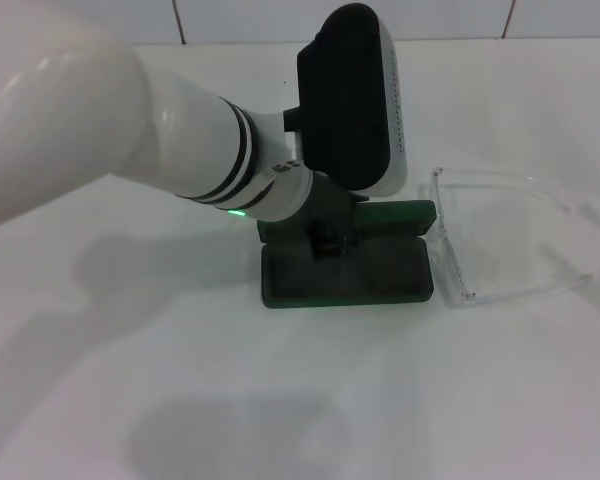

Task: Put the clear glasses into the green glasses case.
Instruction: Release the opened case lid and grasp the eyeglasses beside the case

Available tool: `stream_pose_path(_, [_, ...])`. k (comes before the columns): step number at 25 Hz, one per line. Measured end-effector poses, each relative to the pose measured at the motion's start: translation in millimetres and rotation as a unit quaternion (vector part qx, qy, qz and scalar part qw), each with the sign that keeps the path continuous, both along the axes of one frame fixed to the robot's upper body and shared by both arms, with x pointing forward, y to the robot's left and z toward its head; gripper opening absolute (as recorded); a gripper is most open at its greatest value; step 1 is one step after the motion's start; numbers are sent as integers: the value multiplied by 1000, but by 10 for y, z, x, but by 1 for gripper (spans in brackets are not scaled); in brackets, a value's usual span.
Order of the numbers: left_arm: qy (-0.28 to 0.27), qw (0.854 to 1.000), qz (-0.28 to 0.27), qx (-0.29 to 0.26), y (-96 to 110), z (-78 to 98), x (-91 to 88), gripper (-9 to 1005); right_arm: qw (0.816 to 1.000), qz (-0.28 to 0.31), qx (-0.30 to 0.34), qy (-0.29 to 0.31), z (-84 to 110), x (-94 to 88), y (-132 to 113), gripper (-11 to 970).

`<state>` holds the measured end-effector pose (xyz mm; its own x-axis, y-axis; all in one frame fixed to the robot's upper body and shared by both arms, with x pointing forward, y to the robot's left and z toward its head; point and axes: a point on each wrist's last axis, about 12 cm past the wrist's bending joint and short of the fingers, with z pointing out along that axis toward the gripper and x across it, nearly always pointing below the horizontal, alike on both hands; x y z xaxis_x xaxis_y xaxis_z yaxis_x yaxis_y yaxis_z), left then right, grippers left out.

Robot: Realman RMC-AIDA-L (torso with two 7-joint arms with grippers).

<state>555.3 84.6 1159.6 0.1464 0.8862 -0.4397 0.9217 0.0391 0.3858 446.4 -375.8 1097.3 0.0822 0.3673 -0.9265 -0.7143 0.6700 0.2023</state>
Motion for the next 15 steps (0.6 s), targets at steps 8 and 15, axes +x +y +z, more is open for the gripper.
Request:
stream_pose_path(8, [-17, 1000, -2, -14, 2, 109, -45, 353, 1000, -4, -1, 3, -13, -35, -21, 794])
stream_pose_path(15, [-37, 998, 7, -43, 44, 266, -97, 351, 1000, 2, -5, 3, 7, -60, -57, 792])
